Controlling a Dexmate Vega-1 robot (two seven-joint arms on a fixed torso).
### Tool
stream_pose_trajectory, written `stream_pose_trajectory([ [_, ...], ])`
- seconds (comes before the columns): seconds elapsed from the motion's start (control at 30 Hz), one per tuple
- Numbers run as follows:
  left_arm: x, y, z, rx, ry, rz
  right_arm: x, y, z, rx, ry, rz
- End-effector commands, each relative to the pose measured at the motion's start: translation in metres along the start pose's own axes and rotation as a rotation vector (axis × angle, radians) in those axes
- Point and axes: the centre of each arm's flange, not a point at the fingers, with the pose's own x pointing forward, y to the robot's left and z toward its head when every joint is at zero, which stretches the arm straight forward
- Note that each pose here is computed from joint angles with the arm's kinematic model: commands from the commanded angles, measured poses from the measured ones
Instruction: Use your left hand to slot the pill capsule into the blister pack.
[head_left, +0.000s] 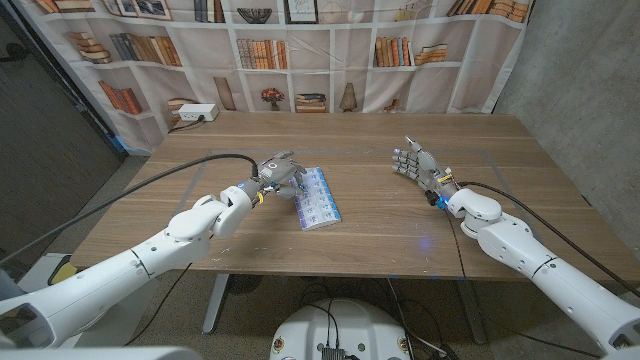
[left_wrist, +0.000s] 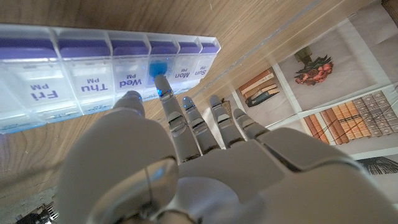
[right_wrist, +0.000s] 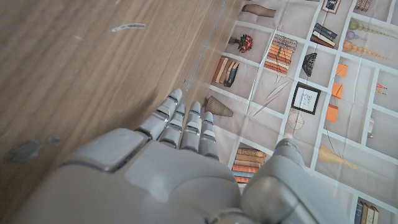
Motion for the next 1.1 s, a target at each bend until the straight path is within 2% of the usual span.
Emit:
stream_pose_trajectory([
  [0.03, -0.005, 0.020, -0.015, -0.002, 0.027, 0.069, -0.001, 0.004, 0.000, 0.010, -0.019, -0.008],
  [0.4, -0.006, 0.035, -0.022, -0.046, 0.021, 0.115, -0.002, 0.007, 0.001, 0.006, -0.024, -0.021],
  [0.6, -0.002, 0.045, -0.024, -0.170, 0.012, 0.150, -0.001, 0.004, 0.006, 0.002, -0.031, -0.031],
  [0.83, 0.007, 0.060, -0.018, -0.242, 0.024, 0.216, 0.001, 0.002, 0.016, -0.001, -0.071, -0.022],
  [1.1, 0.003, 0.065, -0.010, -0.224, 0.043, 0.238, 0.003, 0.005, 0.021, -0.017, -0.101, -0.004],
])
